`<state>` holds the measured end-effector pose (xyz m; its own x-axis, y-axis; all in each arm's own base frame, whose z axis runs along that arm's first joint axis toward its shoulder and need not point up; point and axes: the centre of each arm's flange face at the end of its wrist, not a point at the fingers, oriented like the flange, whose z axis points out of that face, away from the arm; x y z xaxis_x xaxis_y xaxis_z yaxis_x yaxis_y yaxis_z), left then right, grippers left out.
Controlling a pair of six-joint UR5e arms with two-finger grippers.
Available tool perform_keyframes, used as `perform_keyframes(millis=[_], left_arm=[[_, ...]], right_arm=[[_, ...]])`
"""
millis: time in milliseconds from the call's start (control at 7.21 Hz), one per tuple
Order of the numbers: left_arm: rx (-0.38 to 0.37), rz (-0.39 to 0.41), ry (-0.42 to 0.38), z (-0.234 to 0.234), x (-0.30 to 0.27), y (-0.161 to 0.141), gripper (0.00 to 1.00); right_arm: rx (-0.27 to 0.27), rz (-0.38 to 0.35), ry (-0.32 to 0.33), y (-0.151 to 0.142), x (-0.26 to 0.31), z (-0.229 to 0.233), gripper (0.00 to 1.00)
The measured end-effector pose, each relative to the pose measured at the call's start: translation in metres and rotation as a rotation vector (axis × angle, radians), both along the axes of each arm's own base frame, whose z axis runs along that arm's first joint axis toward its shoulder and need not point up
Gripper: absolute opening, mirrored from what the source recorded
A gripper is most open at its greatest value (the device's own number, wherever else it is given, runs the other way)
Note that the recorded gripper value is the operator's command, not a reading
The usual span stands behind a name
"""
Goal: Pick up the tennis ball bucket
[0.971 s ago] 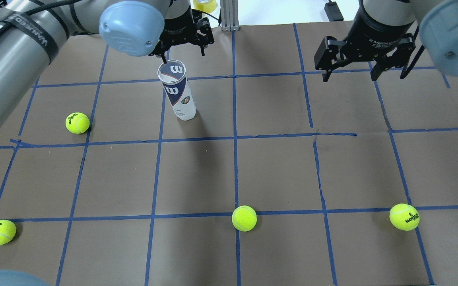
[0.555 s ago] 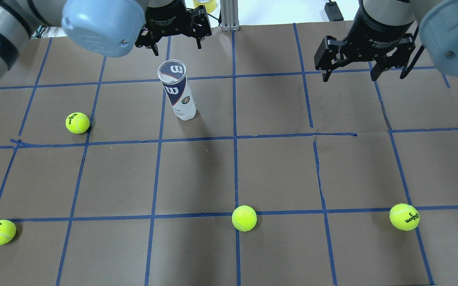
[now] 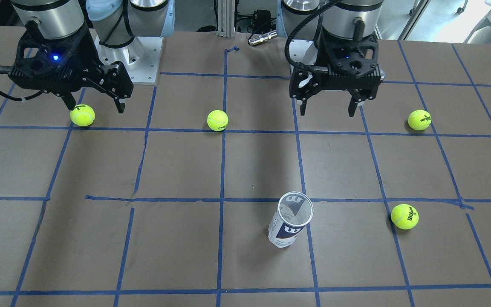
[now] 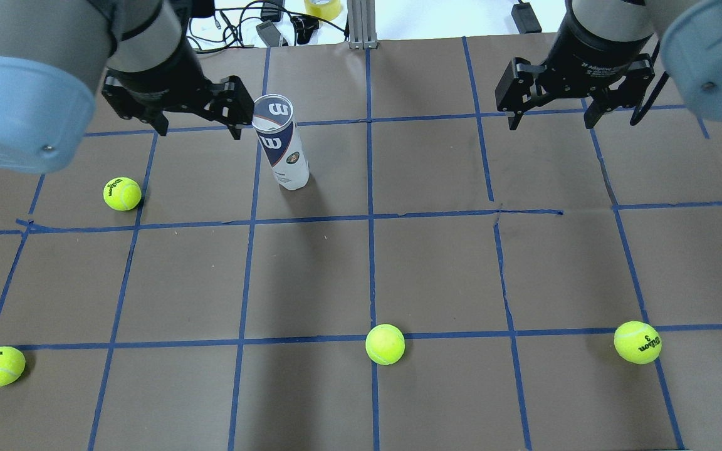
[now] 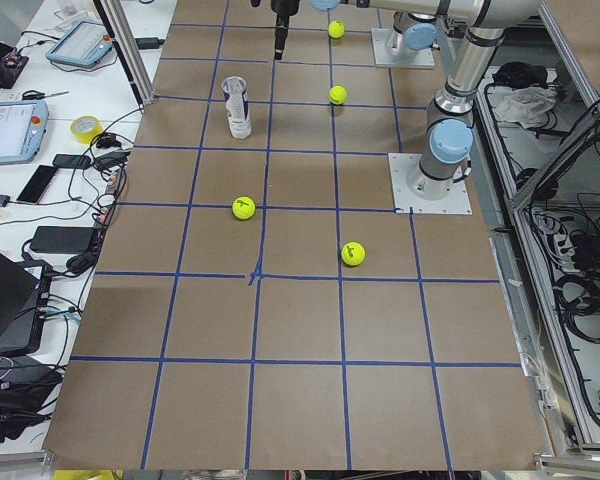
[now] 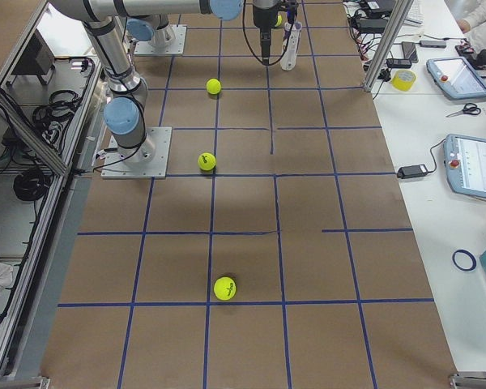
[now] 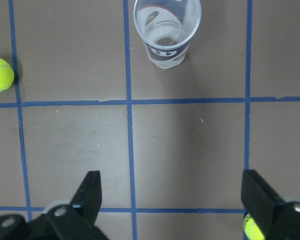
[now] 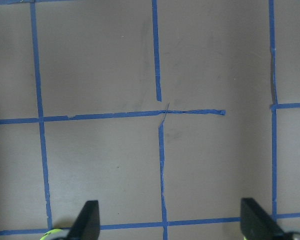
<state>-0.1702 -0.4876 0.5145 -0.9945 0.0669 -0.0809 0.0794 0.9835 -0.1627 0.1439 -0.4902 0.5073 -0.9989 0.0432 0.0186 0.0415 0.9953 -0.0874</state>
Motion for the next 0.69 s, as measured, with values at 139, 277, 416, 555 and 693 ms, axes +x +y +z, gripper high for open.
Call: perform_keyframes(millis=[139, 277, 416, 555, 693], left_arm=[[-0.007, -0.009, 0.01, 0.0061, 0.0159, -0.0018, 1.0], [-0.009, -0.009, 0.024, 0.0078, 0.0217, -0.0034, 1.0], [-0.007, -0.007, 0.034, 0.007, 0.0227, -0.0047, 1.0], [-0.007, -0.006, 0.041, 0.0069, 0.0224, -0.0048, 1.0], [-0.007, -0.006, 0.043, 0.0069, 0.0221, -0.0047, 1.0]], right_arm=[[0.0, 0.0, 0.0, 0.0, 0.0, 0.0, 1.0], [0.0, 0.0, 0.0, 0.0001, 0.0, 0.0001, 1.0], [0.0, 0.0, 0.0, 0.0001, 0.0, 0.0001, 1.0], [0.0, 0.0, -0.001, -0.0001, 0.0001, -0.0002, 1.0], [0.001, 0.0, -0.001, -0.0002, 0.0001, -0.0003, 1.0]])
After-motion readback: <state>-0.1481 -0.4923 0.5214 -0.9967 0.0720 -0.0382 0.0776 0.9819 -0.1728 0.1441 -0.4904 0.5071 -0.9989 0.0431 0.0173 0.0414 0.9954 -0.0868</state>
